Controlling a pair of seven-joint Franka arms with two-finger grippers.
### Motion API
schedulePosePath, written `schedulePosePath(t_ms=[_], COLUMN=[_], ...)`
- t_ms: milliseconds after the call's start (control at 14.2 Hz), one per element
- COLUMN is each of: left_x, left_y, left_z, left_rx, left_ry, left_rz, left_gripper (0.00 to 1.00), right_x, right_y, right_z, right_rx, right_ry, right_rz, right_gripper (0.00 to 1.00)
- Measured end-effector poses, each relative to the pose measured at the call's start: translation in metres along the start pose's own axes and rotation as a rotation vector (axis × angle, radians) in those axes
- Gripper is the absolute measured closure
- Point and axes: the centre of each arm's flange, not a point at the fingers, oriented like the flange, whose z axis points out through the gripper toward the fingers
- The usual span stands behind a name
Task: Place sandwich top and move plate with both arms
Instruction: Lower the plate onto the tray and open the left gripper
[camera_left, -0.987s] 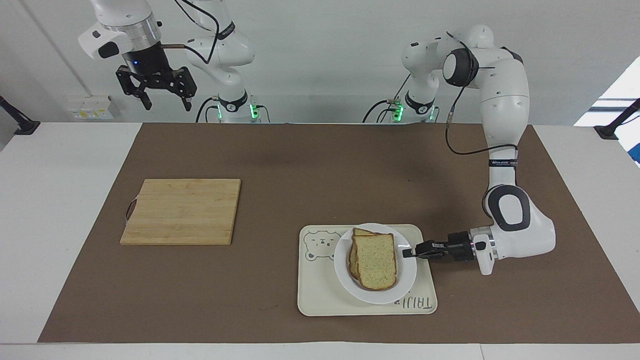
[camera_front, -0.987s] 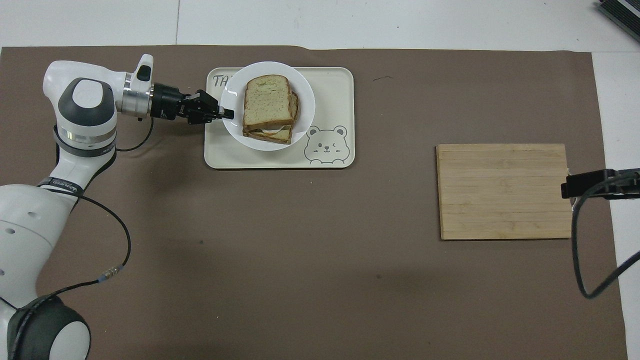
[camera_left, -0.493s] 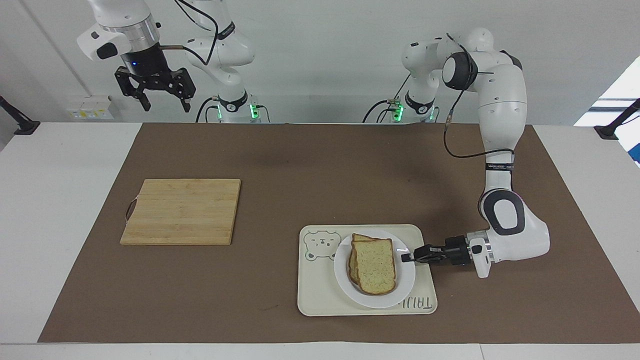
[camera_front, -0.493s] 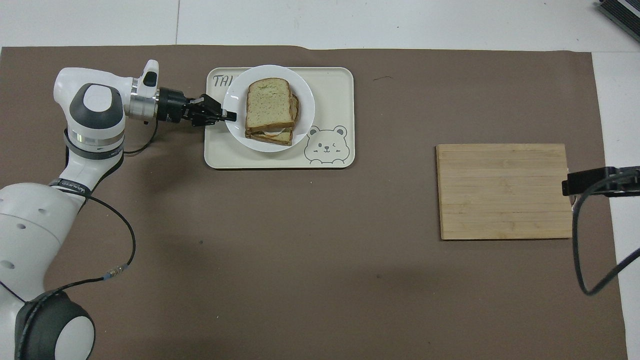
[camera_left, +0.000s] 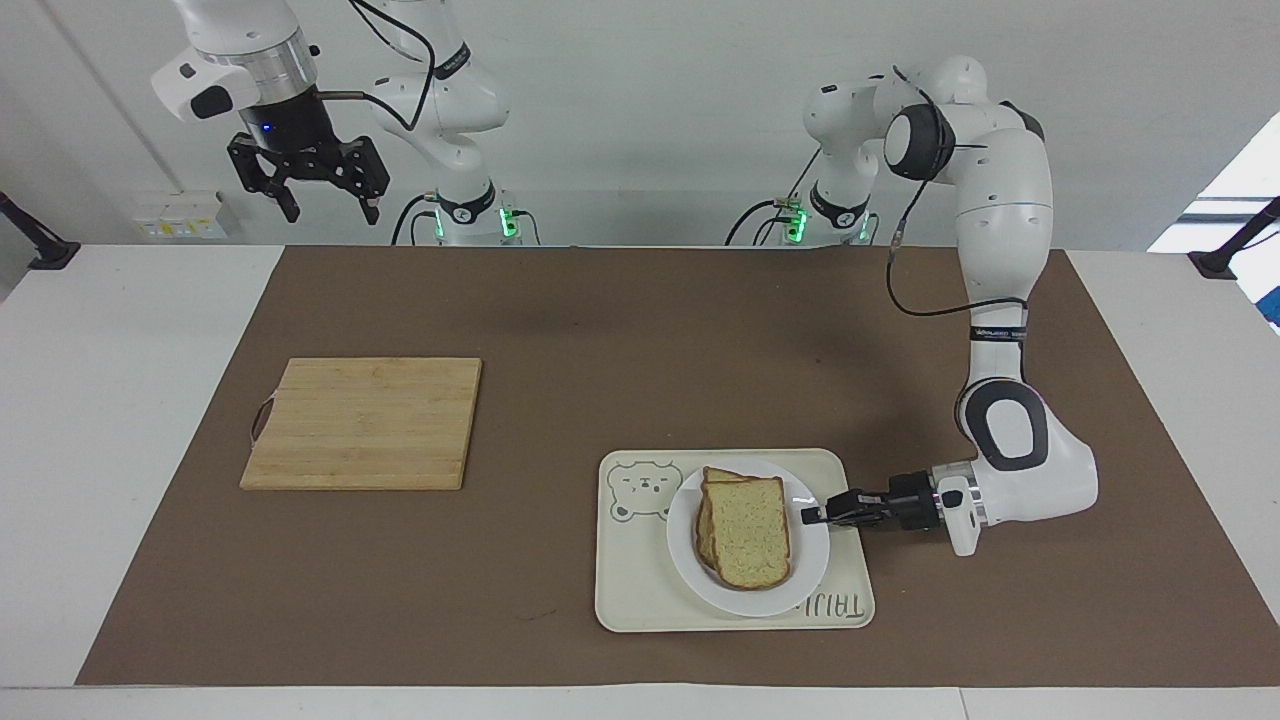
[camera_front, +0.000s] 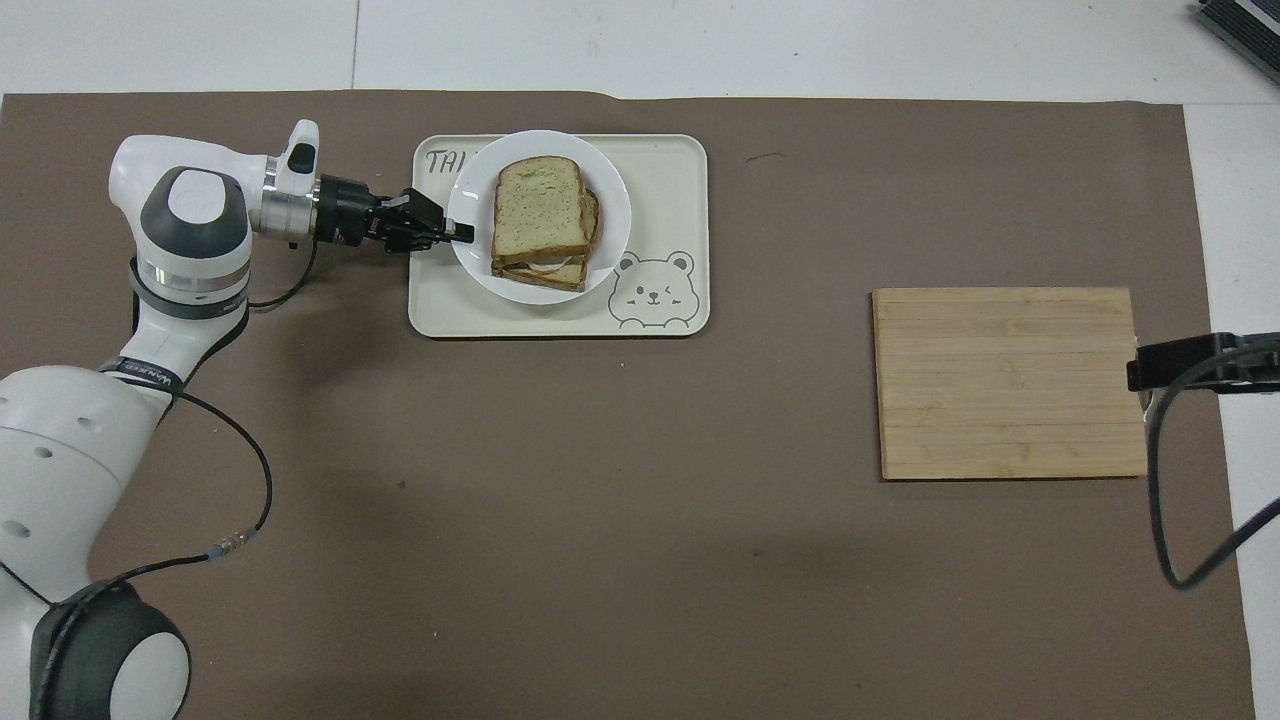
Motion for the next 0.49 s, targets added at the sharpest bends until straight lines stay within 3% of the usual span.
schedulePosePath(t_ms=[141,493], left_x=[0.000,0.003], left_y=[0.000,0.013], left_z=[0.000,-0.003], left_rx=[0.000,-0.009], left_ry=[0.000,0.007], left_rz=[0.001,0.019], left_gripper=[0.78,0.19], right_x=[0.000,0.000], right_y=[0.000,0.001], right_z=[0.000,0.000], right_rx=[0.000,0.000], right_ry=[0.000,0.000], right_rz=[0.001,0.002], right_gripper=[0.00,0.00])
